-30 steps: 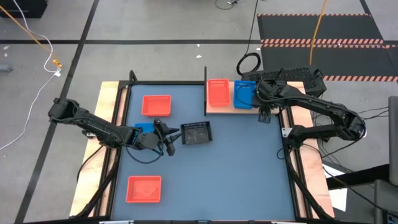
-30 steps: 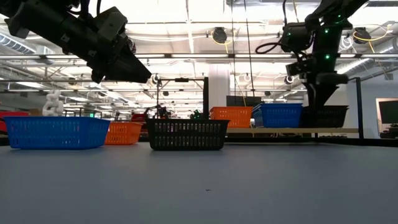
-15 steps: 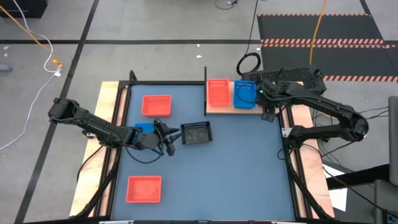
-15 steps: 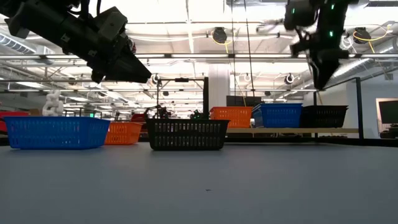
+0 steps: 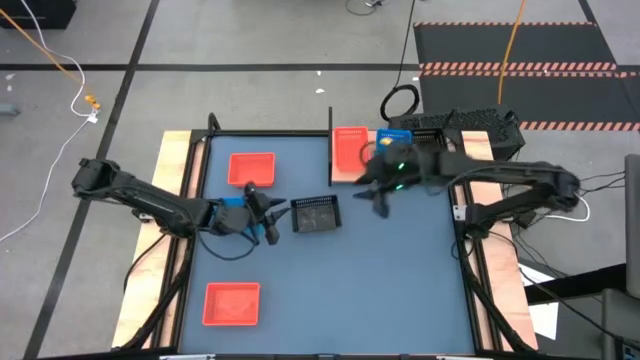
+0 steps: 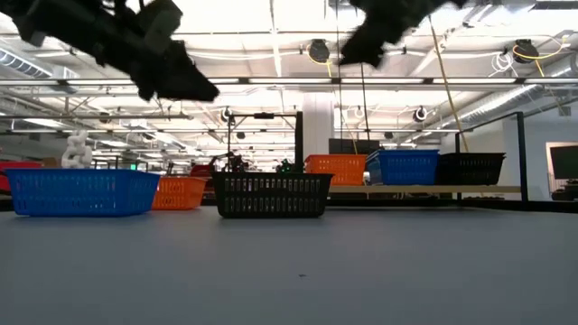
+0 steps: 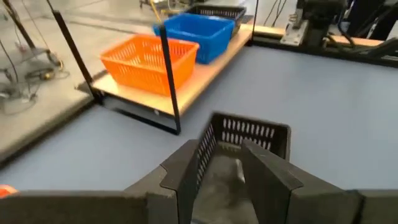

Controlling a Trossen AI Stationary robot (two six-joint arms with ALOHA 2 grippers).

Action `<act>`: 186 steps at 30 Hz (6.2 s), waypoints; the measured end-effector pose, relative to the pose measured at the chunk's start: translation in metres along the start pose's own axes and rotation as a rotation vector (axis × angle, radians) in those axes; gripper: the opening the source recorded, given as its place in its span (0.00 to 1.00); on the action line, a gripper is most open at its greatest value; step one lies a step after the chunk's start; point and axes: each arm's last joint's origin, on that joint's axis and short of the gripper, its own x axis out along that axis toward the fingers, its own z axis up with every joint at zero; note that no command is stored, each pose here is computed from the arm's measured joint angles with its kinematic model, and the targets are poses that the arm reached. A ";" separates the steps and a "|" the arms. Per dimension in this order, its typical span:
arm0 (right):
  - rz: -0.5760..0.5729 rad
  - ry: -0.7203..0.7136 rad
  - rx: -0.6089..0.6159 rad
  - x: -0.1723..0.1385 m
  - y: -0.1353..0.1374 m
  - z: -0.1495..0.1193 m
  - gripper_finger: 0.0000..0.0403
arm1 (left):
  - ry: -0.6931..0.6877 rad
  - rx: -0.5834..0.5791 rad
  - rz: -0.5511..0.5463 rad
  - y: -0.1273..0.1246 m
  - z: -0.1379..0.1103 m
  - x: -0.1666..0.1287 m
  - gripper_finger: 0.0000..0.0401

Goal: Stack baskets on shelf by color
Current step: Put the bottom orange basket on the shelf

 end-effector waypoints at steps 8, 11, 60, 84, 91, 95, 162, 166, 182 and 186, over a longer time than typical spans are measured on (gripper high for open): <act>0.012 -0.263 -0.217 0.099 0.021 0.009 0.42 | -0.069 0.057 -0.010 0.027 0.025 -0.044 0.32; 0.022 -0.319 -0.261 0.129 0.024 0.001 0.42 | -0.081 0.021 -0.005 0.037 0.028 -0.054 0.32; 0.421 -0.346 -0.734 0.241 0.153 0.029 0.42 | 0.326 -0.100 0.131 0.050 -0.015 -0.030 0.32; 0.333 -0.095 -0.940 0.326 0.196 -0.010 0.41 | 0.359 -0.182 0.150 0.046 -0.021 -0.034 0.32; 0.359 -0.035 -1.042 0.318 0.193 -0.009 0.14 | 0.369 -0.141 0.135 0.044 -0.022 -0.036 0.32; 0.386 0.038 -1.070 0.304 0.195 -0.005 0.02 | 0.402 -0.125 0.182 0.048 -0.026 -0.039 0.32; -0.350 0.318 -0.326 0.036 -0.085 -0.022 0.00 | 0.345 -0.224 0.230 0.071 0.009 -0.081 0.32; -0.350 0.335 -0.319 0.035 -0.086 -0.023 0.00 | 0.345 -0.224 0.229 0.071 0.009 -0.081 0.32; -0.321 0.358 -0.315 0.036 -0.100 -0.044 0.03 | 0.348 -0.223 0.214 0.069 0.009 -0.082 0.32; -0.319 0.348 -0.316 0.036 -0.100 -0.043 0.06 | 0.348 -0.223 0.214 0.069 0.009 -0.082 0.32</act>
